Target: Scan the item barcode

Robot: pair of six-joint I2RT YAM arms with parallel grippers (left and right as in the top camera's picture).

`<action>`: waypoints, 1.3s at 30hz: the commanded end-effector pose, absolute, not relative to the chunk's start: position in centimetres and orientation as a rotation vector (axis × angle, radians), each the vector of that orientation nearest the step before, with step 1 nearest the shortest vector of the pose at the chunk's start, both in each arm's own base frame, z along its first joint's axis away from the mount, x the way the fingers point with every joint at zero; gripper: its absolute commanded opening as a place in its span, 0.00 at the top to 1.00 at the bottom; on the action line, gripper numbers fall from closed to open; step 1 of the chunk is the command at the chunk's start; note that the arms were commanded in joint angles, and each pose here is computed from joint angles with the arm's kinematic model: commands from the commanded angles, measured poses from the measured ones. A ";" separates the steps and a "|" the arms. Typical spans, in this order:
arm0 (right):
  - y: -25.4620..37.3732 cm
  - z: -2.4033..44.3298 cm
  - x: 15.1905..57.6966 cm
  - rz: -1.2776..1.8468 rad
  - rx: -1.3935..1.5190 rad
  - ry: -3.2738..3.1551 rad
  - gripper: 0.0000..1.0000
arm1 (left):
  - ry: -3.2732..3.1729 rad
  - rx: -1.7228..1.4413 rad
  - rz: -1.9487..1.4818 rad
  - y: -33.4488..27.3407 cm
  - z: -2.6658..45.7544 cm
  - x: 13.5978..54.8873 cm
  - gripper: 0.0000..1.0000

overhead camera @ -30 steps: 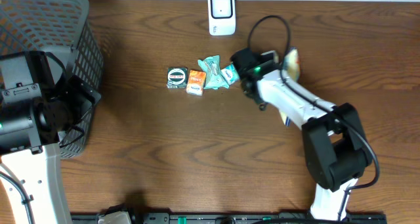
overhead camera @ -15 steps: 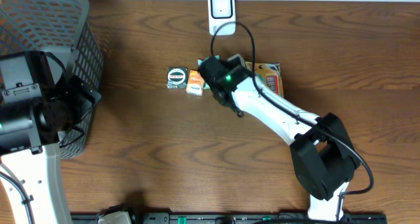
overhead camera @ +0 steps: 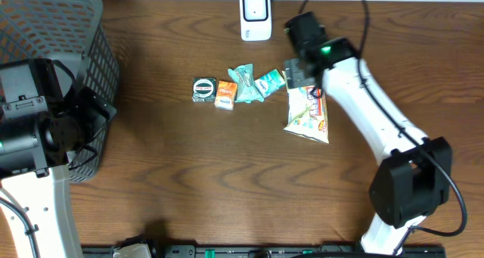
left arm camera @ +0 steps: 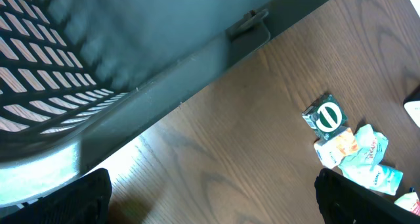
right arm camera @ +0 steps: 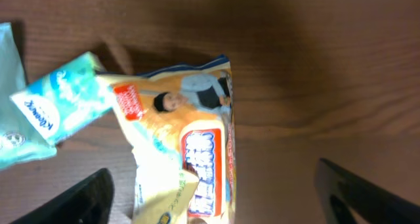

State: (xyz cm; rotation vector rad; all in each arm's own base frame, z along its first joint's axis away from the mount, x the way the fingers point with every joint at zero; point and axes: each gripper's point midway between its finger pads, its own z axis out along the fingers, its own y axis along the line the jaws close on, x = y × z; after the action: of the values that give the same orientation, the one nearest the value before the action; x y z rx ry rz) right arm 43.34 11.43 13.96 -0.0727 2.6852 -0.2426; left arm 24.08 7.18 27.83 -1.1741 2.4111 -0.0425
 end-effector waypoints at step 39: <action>11.7 20.8 49.3 0.225 -0.057 2.201 0.99 | 2.392 -1.183 -0.037 7.4 28.2 23.9 0.02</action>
State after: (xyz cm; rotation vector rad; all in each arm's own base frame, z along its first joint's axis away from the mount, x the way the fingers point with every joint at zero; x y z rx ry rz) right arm 48.54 10.99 18.61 -0.0533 2.2751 0.2280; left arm 24.07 7.19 27.83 -1.1742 2.4110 -0.0420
